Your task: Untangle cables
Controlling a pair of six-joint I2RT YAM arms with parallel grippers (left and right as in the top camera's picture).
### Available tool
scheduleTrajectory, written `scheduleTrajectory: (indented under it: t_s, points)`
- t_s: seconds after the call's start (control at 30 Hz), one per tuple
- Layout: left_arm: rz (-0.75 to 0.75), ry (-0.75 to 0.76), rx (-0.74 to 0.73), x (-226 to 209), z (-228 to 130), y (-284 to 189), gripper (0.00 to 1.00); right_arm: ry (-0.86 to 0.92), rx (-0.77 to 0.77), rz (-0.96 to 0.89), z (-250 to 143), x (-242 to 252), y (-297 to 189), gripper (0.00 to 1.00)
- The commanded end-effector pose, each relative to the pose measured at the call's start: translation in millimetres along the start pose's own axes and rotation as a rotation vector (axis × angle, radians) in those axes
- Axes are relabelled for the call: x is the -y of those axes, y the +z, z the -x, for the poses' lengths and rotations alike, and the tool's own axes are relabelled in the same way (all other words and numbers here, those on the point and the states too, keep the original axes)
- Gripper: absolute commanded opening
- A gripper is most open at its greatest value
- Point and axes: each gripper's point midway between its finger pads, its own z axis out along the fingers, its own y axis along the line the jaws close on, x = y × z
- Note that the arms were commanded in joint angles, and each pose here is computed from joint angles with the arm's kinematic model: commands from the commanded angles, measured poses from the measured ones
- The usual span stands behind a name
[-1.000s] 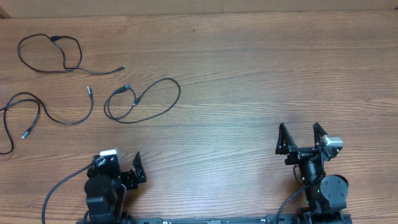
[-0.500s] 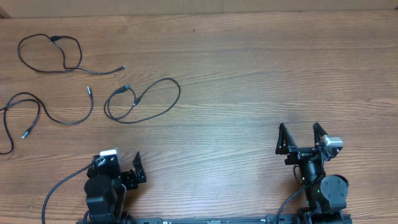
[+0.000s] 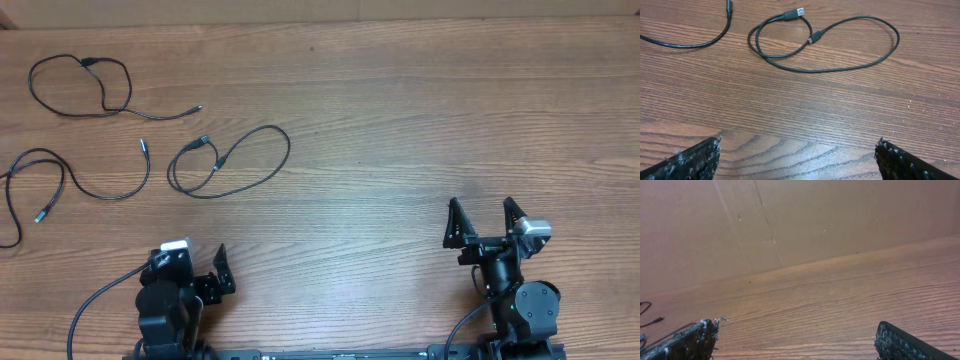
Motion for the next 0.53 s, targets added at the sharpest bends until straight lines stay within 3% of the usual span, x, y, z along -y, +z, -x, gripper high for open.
scheduleTrajectory:
  t_s: [0.0,0.2,0.23,0.27,0.3,0.33,0.37,0.4,0.5]
  points:
    - [0.011,0.017,-0.001,-2,-2,0,1.00,-0.010,0.006,-0.001,-1,1,0,1.00]
    - [0.034,0.017,-0.002,-6,-2,0,1.00,-0.010,0.006,-0.001,-1,1,0,1.00]
    - [0.040,0.017,-0.001,-7,-2,0,0.75,-0.010,0.006,-0.001,-1,1,0,1.00]
    - [0.040,0.017,-0.002,-7,-2,0,0.56,-0.010,0.007,-0.001,-1,1,0,1.00]
    - [0.039,0.017,-0.003,-7,-2,0,0.29,-0.010,0.006,-0.001,-1,1,0,1.00]
    - [0.035,0.017,-0.003,-6,-2,0,0.25,-0.010,0.006,-0.001,-1,1,0,1.00]
    - [0.034,0.016,-0.002,-6,-2,0,0.37,-0.010,0.006,-0.001,-1,1,0,1.00]
    - [0.027,0.009,0.011,-5,1,0,1.00,-0.010,0.006,-0.001,-1,1,0,1.00]
    - [0.007,-0.015,0.082,-1,19,-1,1.00,-0.010,0.006,-0.001,-1,1,0,1.00]
